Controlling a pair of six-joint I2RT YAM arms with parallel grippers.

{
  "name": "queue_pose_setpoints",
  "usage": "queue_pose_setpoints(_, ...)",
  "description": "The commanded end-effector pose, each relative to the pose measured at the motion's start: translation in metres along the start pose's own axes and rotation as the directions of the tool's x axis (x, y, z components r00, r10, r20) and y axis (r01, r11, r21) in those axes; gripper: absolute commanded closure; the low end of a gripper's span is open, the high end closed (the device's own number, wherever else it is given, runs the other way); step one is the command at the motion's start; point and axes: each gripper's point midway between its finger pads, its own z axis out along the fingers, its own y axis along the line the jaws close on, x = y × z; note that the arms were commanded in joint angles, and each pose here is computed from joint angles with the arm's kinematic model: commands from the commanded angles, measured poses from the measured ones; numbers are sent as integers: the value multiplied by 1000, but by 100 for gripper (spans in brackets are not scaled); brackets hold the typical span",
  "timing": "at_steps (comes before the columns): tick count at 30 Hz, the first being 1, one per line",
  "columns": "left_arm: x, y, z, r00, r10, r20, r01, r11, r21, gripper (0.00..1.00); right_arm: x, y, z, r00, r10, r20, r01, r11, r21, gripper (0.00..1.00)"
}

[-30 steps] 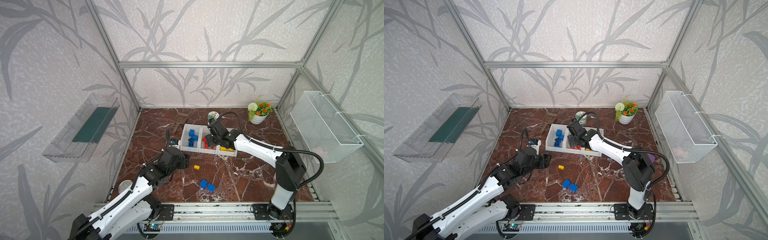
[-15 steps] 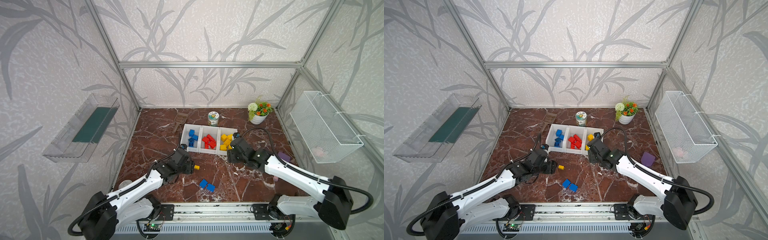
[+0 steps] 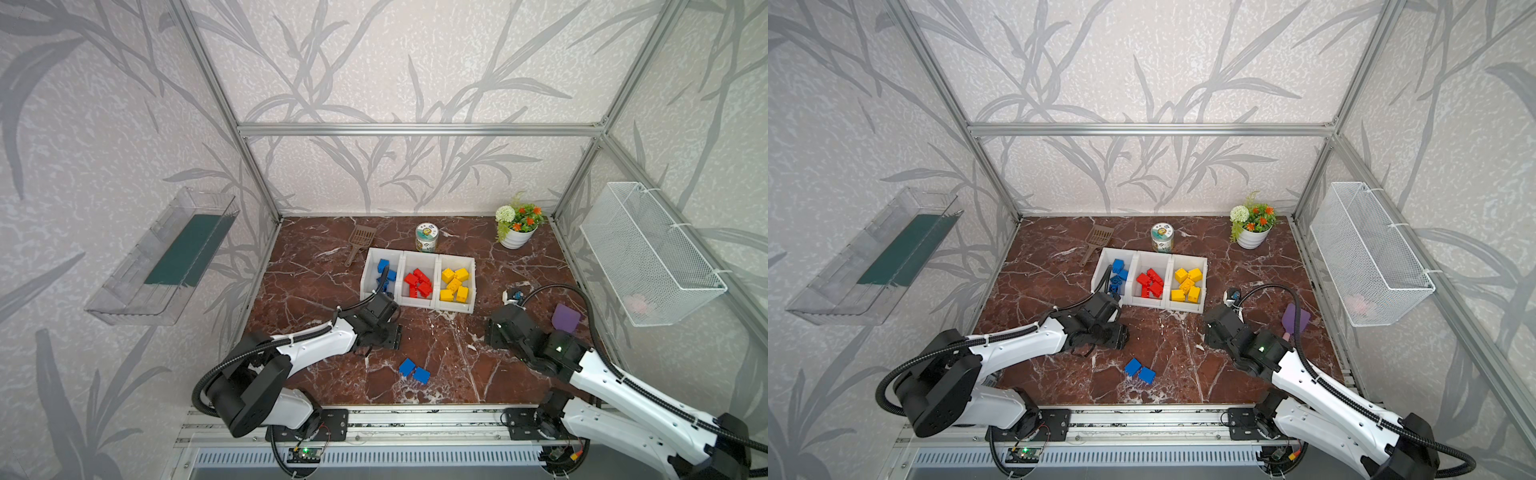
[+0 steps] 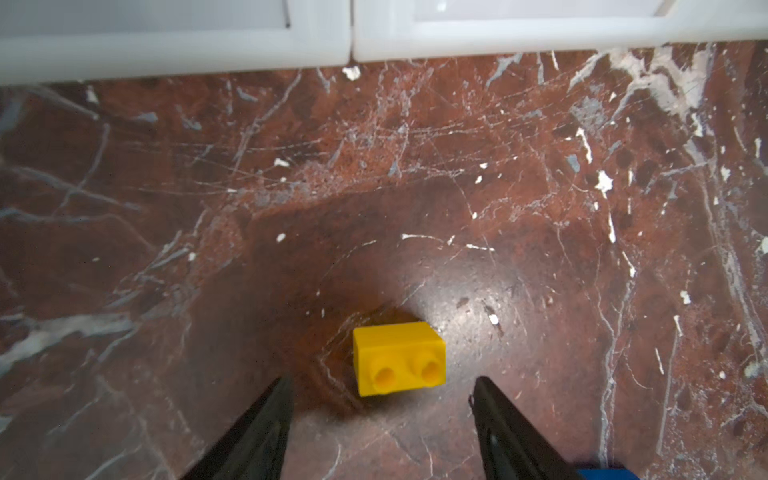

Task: Sort the legos into containers by color
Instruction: 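Withdraw the right gripper while the left gripper grasps the small yellow brick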

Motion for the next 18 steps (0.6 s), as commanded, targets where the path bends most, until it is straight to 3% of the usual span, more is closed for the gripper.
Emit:
queue_pose_setpoints(1, -10, -10, 3, 999, 46, 2, -46, 999, 23, 30, 5, -12, -1, 1000, 19, -3, -19, 999, 46, 29)
queue_pose_setpoints(12, -2, -8, 16, 997, 71, -40, -71, 997, -19, 51, 6, -14, 1, 999, 32, 1, -32, 998, 55, 29)
queue_pose_setpoints(16, -4, -9, 15, 994, 94, -46, -95, 995, -22, 66, 6, -13, 2, 999, 34, 0, -34, 998, 52, 29)
queue_pose_setpoints(18, -7, -12, 14, 994, 100, -40, -100, 995, -11, 68, 6, -13, 2, 999, 36, 1, -36, 998, 50, 29)
